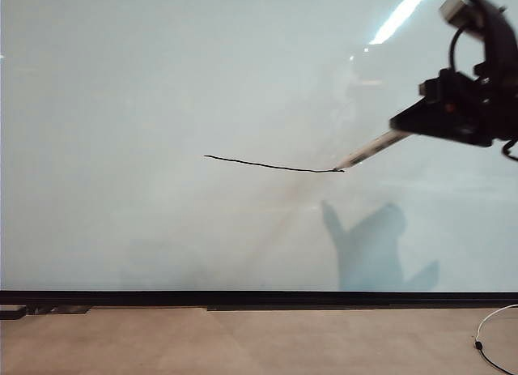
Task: Pick up the pen on the shelf to the right of the whiteboard and draw a straight line.
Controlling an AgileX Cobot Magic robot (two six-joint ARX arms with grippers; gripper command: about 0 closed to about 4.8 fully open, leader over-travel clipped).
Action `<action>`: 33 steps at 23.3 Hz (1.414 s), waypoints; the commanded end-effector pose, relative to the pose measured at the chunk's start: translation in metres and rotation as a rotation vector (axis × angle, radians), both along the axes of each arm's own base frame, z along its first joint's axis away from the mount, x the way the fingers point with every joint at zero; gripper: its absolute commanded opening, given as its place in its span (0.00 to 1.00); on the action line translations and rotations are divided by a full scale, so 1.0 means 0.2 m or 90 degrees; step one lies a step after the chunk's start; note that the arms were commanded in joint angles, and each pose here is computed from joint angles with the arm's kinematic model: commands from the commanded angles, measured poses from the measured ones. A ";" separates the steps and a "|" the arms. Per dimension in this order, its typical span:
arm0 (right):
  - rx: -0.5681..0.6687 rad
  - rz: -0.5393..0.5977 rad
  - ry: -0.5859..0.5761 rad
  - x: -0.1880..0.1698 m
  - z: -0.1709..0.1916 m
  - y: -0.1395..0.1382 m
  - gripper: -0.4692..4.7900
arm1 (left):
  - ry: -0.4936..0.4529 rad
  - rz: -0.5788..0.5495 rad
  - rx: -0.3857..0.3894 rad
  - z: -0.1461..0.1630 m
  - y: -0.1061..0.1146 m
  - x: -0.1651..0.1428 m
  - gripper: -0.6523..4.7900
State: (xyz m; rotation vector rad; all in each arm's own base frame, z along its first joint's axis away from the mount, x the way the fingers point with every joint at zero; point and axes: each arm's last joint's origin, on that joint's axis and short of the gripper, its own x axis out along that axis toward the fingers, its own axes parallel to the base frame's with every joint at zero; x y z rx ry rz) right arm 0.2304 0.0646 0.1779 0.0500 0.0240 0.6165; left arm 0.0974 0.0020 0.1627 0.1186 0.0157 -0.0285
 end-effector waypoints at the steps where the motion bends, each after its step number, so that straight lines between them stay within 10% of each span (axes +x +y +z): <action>1: -0.019 -0.058 -0.007 -0.04 0.02 -0.03 0.08 | -0.007 -0.002 0.001 0.01 0.00 0.00 0.11; 33: -0.077 -0.293 -0.070 -0.61 0.13 -0.22 0.08 | -0.007 -0.002 0.001 0.01 0.00 0.00 0.11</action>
